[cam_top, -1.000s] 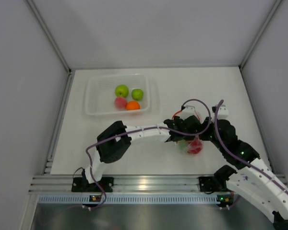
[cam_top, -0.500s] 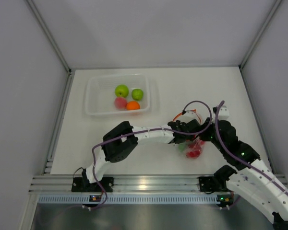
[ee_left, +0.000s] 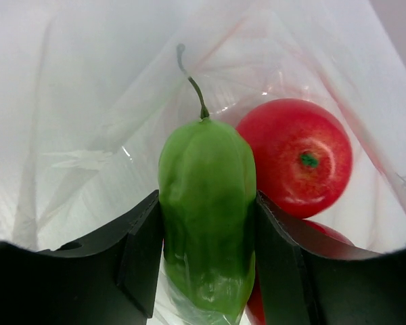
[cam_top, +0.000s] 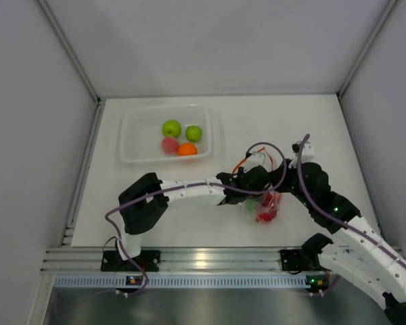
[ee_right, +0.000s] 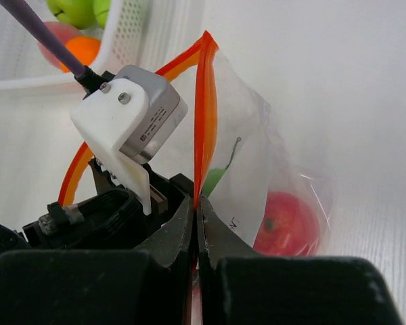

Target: Open the zip-top bag and remove the fake food

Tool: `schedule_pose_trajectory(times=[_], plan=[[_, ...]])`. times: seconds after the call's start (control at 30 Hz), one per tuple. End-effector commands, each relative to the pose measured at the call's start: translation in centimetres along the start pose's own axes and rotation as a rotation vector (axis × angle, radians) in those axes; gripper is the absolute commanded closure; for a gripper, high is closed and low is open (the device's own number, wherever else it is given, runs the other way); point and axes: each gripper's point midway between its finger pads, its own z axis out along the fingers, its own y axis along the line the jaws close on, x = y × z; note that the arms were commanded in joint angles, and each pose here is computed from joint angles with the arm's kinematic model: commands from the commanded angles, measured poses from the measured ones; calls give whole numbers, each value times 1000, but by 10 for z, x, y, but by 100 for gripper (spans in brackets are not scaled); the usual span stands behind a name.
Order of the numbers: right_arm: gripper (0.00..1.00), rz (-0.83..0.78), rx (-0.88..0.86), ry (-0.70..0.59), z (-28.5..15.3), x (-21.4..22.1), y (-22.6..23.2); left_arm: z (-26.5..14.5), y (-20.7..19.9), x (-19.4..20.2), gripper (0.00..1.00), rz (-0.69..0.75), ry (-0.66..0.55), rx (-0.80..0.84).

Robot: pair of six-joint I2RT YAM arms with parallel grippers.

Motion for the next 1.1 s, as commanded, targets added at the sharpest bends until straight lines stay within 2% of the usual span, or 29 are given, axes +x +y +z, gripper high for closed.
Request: schedule_pose_trajectory(times=[0.0, 0.17, 0.23, 0.37, 0.57, 0.63, 0.73, 0.77, 0.83, 1.07], plan=[[100, -20, -25, -58, 7, -23, 11, -48, -45, -56, 100, -42, -195, 192], [100, -20, -157, -10, 10, -16, 37, -53, -28, -70, 100, -28, -269, 129], [100, -31, -161, 11, 11, -13, 40, -51, -21, -76, 100, -46, -283, 106], [100, -65, -55, 1, 13, -14, 22, -53, -11, -83, 100, -68, -310, 95], [100, -165, 151, -16, 12, -27, -14, -53, -8, -74, 100, -46, -310, 121], [100, -173, 170, -18, 14, -31, -16, -54, -6, -73, 100, -54, -320, 134], [100, -175, 118, -26, 21, -34, -3, -66, -12, -75, 100, -56, -358, 215], [100, -168, 71, -18, 23, -34, 7, -65, -13, -65, 100, -39, -339, 246], [100, -156, 27, 8, 29, -30, 18, -75, -22, -75, 100, -34, -385, 307], [100, -152, -45, 29, 32, -14, 44, -89, -25, -97, 100, 24, -495, 329]])
